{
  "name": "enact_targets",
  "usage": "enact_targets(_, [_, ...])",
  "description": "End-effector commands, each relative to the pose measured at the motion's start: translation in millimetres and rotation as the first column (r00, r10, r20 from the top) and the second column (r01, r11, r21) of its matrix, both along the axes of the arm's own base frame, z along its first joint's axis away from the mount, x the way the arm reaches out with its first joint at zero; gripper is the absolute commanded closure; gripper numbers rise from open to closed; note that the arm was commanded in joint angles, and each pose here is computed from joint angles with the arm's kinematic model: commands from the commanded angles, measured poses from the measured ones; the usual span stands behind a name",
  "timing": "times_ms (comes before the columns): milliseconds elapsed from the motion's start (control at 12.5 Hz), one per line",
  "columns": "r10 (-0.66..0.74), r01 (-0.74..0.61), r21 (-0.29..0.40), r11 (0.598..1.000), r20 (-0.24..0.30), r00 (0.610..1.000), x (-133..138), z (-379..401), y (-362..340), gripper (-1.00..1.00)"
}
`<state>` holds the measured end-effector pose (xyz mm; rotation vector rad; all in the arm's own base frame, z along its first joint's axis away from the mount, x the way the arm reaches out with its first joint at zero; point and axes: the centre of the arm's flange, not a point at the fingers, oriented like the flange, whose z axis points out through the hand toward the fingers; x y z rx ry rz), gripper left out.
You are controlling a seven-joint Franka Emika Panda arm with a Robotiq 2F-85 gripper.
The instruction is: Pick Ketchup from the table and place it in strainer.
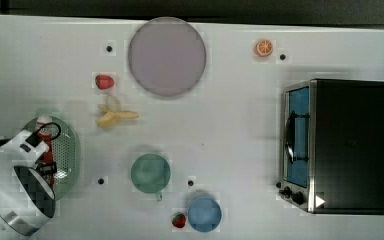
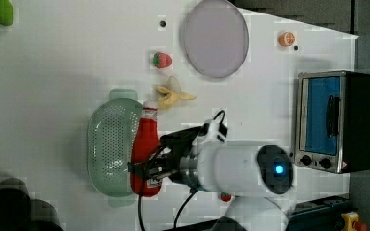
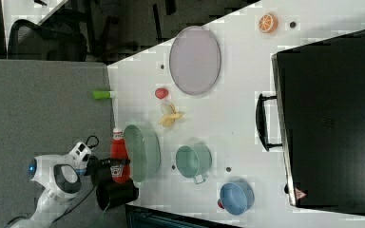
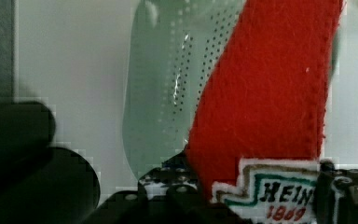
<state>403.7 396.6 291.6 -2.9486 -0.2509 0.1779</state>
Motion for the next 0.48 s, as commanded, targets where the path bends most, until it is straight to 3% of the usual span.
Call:
enact_targets(80, [-0.095, 0.092, 0.055, 0.994, 0.062, 0.994, 20.6, -2.1, 5.9, -0.25])
enact_targets(320, [-0.185, 0.185, 0.057, 0.981, 0.002, 0.983, 11.4, -36.3, 16.1, -0.25])
enact_targets(480, [-0.180, 0.180, 0.039, 0.983, 0.008, 0.984, 9.9, -43.1, 15.4, -0.53])
